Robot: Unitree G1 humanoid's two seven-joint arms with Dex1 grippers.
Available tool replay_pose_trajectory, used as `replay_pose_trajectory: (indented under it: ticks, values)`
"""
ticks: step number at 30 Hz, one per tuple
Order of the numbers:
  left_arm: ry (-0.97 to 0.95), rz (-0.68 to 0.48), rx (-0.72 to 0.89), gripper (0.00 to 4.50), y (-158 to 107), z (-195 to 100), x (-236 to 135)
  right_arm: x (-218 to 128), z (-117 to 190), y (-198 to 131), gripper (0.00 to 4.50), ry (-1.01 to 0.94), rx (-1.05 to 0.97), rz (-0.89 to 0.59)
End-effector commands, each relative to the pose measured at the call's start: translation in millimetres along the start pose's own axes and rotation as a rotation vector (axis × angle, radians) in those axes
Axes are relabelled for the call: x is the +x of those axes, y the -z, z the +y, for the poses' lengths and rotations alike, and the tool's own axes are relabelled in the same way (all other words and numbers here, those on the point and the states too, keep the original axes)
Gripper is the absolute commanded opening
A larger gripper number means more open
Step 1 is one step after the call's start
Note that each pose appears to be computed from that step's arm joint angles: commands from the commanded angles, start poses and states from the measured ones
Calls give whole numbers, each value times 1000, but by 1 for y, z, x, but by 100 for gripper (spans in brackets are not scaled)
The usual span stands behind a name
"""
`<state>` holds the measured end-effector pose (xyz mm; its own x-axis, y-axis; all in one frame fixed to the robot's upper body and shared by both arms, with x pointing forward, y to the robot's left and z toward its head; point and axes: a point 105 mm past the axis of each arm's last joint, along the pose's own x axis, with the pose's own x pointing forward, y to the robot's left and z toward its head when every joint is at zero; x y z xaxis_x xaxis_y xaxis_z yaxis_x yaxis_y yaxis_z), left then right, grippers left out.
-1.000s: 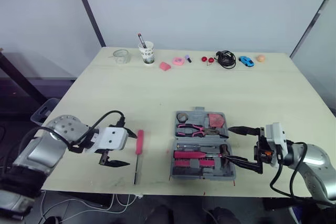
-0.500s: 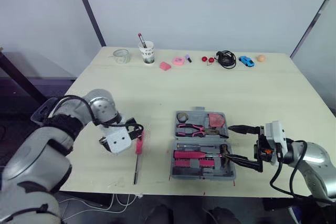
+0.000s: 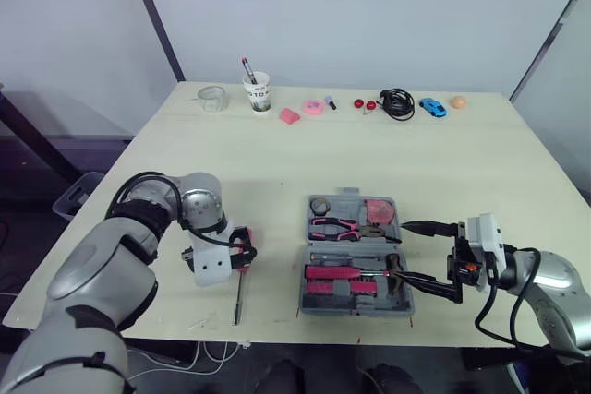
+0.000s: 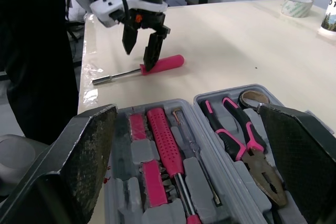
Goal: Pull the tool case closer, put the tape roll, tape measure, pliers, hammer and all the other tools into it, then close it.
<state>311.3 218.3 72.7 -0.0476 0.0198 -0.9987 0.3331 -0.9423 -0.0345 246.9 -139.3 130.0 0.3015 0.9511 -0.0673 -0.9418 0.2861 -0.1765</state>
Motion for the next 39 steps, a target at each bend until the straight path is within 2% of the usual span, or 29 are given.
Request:
replay_pose_trajectory:
  ticks: [1, 4, 7, 11, 12, 13, 14, 20, 23, 28, 32, 34, 37, 39]
  values:
    - [-13, 42, 26, 447, 6, 4, -4, -2, 1, -11, 450, 3, -47, -20]
    - [-12, 36, 43, 447, 5, 6, 1, -2, 0, -11, 450, 5, -49, -18]
    - [-27, 33, 56, 364, 4, 9, 3, -2, 0, -12, 450, 6, -51, -18]
    - [-37, 29, 66, 170, 4, 12, 4, -1, -1, -12, 450, 6, -52, -18]
    - [-42, 22, 72, 136, 2, 13, 5, -1, -1, -12, 450, 6, -52, -17]
    - [-43, 16, 78, 74, 1, 13, 5, -1, -2, -12, 450, 6, -53, -17]
    - [-44, 13, 81, 43, 1, 13, 6, -1, -2, -12, 450, 7, -53, -17]
    - [-98, -2, 55, 40, 0, 10, 0, 0, -2, -12, 450, 5, -58, -17]
    - [-190, 42, -17, 40, 8, 11, -14, 0, -2, -12, 450, 6, -60, -16]
    - [-348, 50, -143, 40, 13, 8, -29, 2, -1, -13, 450, 10, -64, -19]
    - [-458, 62, -237, 40, 2, -11, -42, 1, -2, -13, 450, 27, -63, -20]
    - [-512, 44, -312, 40, -6, -14, -45, 2, -1, -13, 450, 27, -61, -21]
    - [-648, -46, -560, 40, -13, -17, -46, 4, -1, -13, 450, 26, -64, -27]
    - [-704, -56, -692, 40, -15, -19, -47, 5, -2, -14, 450, 22, -65, -31]
